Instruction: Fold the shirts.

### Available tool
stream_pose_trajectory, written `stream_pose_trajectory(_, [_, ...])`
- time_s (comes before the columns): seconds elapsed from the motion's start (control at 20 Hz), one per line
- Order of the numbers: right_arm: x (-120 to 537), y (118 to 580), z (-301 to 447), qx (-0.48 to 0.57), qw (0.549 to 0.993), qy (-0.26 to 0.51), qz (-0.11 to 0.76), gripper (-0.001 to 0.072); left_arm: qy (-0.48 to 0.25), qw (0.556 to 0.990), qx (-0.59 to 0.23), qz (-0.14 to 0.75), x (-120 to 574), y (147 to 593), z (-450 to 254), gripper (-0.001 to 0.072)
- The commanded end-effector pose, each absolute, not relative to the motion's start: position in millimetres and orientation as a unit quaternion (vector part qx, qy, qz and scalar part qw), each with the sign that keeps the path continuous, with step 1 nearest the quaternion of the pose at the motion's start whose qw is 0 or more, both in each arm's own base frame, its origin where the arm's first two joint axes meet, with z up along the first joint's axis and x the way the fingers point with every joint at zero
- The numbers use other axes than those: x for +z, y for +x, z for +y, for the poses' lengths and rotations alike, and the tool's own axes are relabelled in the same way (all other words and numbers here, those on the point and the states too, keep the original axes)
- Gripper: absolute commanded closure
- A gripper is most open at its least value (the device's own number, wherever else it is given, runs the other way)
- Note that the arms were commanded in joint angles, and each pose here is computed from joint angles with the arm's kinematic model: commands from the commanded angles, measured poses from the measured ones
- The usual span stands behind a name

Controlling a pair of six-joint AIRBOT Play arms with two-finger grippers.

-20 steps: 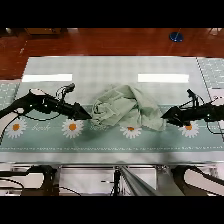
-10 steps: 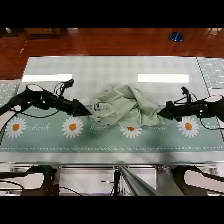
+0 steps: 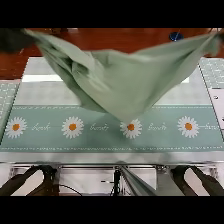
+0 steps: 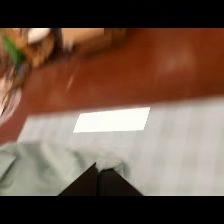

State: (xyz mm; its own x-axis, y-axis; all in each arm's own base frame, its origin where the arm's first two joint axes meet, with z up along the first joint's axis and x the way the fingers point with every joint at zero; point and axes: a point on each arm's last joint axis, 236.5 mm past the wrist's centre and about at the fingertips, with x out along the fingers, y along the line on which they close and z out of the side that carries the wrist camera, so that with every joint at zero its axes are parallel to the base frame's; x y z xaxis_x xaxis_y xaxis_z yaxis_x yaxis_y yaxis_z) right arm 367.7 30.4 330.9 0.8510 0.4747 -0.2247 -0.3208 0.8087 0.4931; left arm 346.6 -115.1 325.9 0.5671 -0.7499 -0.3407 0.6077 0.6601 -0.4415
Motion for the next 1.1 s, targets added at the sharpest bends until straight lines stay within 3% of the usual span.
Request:
stream_pose_trajectory(0.0, [459.1,312.0,19.7,0.146,0.975,0.165,0.004,0.0689,-0.060,0.952,-0.284,0.095,453.4,291.1,-89.5,0.0674])
stream_pose_trajectory(0.25, [520.4,265.8,12.0,0.074,0.989,0.120,-0.054,0.0689,-0.001,0.990,-0.140,0.023,505.2,232.6,-62.8,0.0674])
stream_pose_trajectory(0.35, [518.1,250.2,23.0,0.073,0.990,0.114,-0.026,0.0689,0.011,0.993,-0.118,0.026,502.5,210.2,-64.0,0.0674])
stream_pose_trajectory(0.6, [430.2,211.0,45.8,0.077,0.977,0.076,0.186,0.0689,0.013,0.990,-0.115,0.086,470.6,164.6,-81.1,0.0674])
stream_pose_trajectory(0.7, [376.7,190.0,32.3,0.048,0.948,0.071,0.307,0.0689,0.012,0.978,-0.125,0.169,432.2,152.3,-85.2,0.0674])
stream_pose_trajectory(0.85, [347.8,194.3,30.1,0.058,0.932,0.074,0.350,0.0689,-0.017,0.952,-0.141,0.272,379.0,149.8,-84.7,0.0675])
stream_pose_trajectory(1.05, [225.5,207.6,25.4,0.074,0.845,0.107,0.519,0.0689,-0.102,0.897,-0.155,0.401,285.6,175.2,-73.2,0.0676])
